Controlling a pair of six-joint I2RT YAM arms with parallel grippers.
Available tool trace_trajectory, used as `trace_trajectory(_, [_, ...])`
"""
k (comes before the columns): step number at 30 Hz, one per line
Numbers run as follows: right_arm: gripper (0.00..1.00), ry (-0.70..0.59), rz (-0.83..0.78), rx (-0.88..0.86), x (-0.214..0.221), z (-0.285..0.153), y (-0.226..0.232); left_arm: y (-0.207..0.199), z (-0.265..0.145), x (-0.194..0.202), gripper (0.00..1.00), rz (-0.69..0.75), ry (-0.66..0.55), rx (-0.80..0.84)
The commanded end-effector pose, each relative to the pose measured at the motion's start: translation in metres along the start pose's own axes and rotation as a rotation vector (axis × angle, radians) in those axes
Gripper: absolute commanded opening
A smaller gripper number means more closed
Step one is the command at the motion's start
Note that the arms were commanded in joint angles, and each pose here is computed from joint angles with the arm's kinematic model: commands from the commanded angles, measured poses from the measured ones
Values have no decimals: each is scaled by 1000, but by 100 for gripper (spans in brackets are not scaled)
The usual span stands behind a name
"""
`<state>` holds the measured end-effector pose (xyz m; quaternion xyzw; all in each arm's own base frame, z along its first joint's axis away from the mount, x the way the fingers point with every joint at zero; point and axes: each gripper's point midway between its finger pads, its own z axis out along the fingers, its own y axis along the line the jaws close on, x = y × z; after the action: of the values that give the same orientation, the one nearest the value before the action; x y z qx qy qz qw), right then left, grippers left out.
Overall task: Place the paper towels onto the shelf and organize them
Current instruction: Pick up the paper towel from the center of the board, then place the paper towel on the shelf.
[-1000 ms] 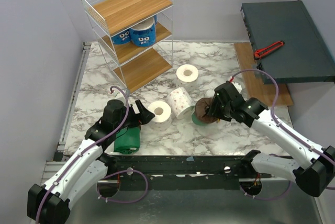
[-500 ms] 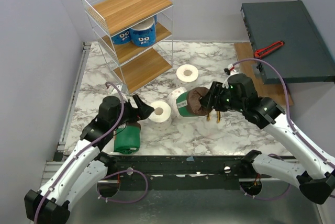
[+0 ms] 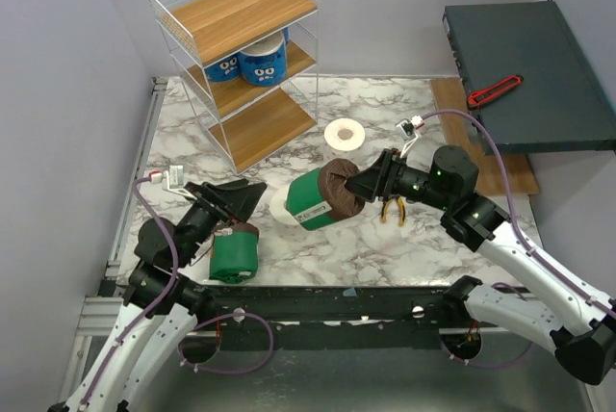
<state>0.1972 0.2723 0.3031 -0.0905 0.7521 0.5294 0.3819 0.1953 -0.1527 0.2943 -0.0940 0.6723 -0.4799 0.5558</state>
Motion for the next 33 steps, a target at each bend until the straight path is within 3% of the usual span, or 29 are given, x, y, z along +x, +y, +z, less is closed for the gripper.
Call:
trace_trajectory(1, [53,-96,-34,-320,-25,-3,63,-49,-14,-18,98,-40,-103,268])
trace_trajectory(7, [48,-113,24,-468,-35,3,84,-79,-29,-23,99,-32,-102,413])
trace_trajectory(14, [45,-134,92,-494,-39,4,83,-86,-32,-16,98,-34,-54,447])
trace_trajectory(33, [44,-205,250,-643,-51,-4,88,-141,-52,-14,98,-66,35,772])
